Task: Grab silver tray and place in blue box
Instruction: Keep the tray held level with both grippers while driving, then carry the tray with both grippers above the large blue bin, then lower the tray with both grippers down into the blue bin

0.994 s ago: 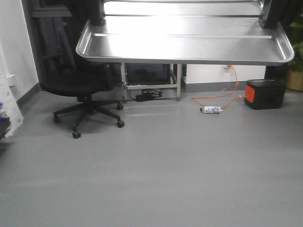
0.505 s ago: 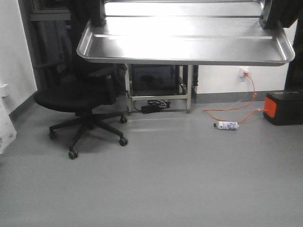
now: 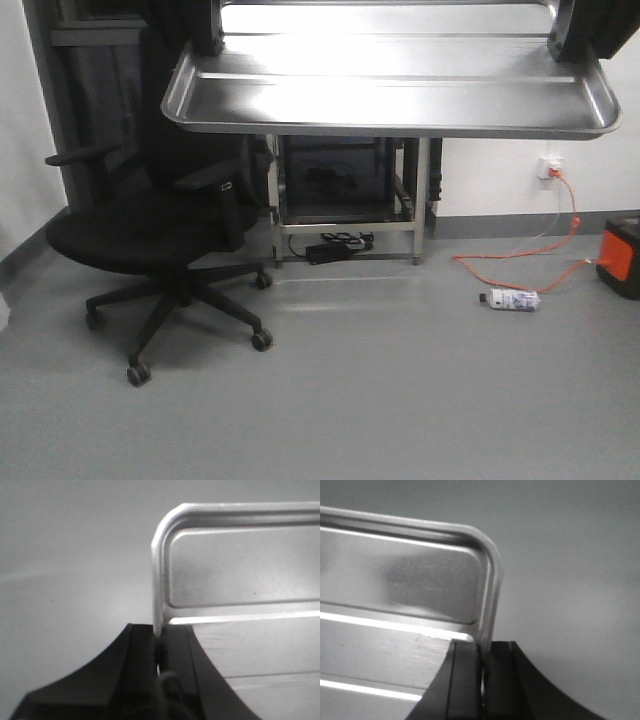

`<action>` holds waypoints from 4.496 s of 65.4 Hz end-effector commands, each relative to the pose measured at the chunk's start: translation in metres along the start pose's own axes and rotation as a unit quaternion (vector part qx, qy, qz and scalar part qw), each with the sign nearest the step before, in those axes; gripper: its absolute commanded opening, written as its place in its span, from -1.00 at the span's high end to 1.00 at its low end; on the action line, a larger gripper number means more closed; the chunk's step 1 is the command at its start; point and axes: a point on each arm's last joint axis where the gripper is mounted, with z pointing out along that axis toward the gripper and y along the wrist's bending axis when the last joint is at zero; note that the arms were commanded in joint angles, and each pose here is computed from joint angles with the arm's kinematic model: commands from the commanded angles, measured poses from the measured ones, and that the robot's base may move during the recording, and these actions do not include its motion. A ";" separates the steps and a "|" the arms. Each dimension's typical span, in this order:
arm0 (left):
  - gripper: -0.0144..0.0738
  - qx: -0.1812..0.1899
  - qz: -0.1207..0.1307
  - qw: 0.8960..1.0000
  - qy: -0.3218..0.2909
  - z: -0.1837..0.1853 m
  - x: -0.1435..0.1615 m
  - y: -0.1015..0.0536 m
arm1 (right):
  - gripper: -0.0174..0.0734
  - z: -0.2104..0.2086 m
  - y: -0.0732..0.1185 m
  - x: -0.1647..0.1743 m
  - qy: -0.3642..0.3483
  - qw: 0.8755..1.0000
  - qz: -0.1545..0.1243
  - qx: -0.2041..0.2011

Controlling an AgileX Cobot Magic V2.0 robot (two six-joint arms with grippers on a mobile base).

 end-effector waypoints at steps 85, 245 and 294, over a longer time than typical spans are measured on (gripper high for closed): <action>0.91 0.020 0.007 0.999 -0.047 -0.024 -0.009 0.001 | 0.49 -0.022 0.000 -0.013 -0.065 0.998 -0.009 -0.016; 0.91 0.020 0.007 0.999 -0.047 -0.024 -0.009 0.001 | 0.49 -0.022 0.000 -0.013 -0.065 0.998 -0.009 -0.016; 0.91 0.034 0.017 0.997 -0.063 -0.029 -0.014 -0.001 | 0.49 -0.026 0.000 -0.015 -0.072 0.997 -0.007 -0.019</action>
